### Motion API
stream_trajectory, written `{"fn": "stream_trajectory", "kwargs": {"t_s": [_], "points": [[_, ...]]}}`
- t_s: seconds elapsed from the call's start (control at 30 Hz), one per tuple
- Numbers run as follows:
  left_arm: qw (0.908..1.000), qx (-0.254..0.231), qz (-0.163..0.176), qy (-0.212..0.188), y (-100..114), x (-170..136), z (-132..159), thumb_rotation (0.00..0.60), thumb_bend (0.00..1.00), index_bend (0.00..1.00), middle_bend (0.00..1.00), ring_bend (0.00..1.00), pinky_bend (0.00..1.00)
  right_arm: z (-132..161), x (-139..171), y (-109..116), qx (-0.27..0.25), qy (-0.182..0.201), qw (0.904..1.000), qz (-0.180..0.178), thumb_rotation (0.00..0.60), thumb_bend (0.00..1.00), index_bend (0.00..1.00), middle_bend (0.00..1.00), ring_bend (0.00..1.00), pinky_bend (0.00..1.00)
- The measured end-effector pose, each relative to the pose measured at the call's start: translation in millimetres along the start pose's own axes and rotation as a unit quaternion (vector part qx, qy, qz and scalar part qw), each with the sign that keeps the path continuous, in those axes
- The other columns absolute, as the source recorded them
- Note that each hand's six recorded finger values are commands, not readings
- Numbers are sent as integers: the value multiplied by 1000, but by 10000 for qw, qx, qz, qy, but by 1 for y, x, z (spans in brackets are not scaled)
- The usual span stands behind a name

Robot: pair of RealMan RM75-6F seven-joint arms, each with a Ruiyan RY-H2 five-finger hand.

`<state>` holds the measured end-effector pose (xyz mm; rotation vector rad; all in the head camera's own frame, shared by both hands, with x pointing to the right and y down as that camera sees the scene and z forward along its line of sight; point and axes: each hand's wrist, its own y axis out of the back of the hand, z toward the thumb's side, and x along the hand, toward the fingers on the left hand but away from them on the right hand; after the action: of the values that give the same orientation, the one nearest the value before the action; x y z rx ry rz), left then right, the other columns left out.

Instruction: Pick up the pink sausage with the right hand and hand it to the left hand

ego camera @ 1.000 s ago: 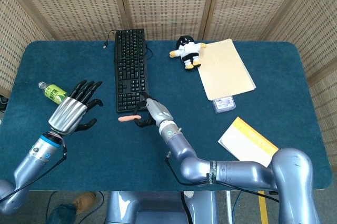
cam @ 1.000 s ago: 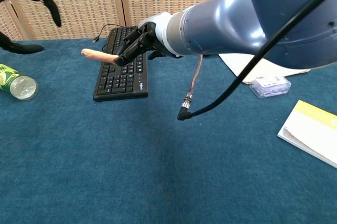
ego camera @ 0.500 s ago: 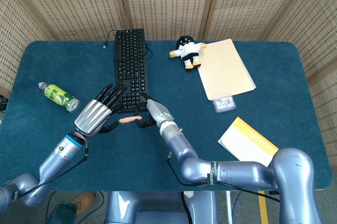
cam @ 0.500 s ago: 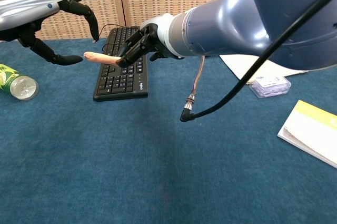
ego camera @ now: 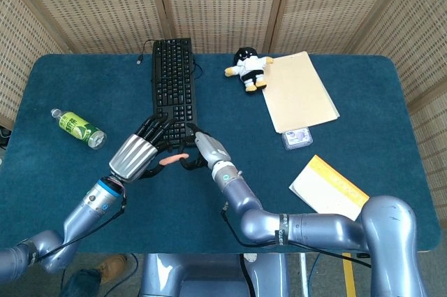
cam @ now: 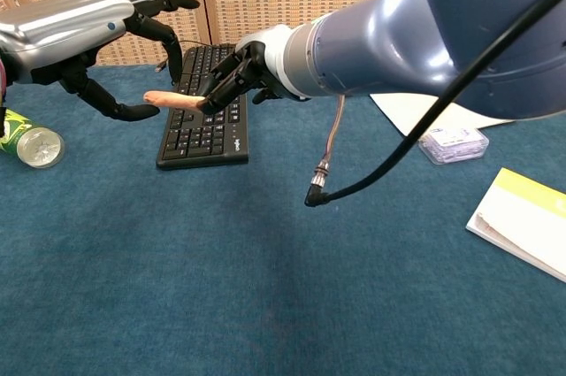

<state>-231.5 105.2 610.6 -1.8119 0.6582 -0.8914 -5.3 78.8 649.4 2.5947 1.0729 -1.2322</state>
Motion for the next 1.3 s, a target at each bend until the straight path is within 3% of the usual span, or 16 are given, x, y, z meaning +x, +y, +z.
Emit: {"fn": "stream_trajectory", "kwargs": {"t_s": [0.97,1.3], "points": [[10000,24,-23,-88,-6,10,17,600,369,530,0,0,0,-5,4,4,-64,7,10000,40,600,684,675,70,0,0],[10000,17,-14,-65,-6,11,17,600,434,587,0,0,0,-8,4,5,-88,-17,9999,45,600,685,676,70,0,0]]}}
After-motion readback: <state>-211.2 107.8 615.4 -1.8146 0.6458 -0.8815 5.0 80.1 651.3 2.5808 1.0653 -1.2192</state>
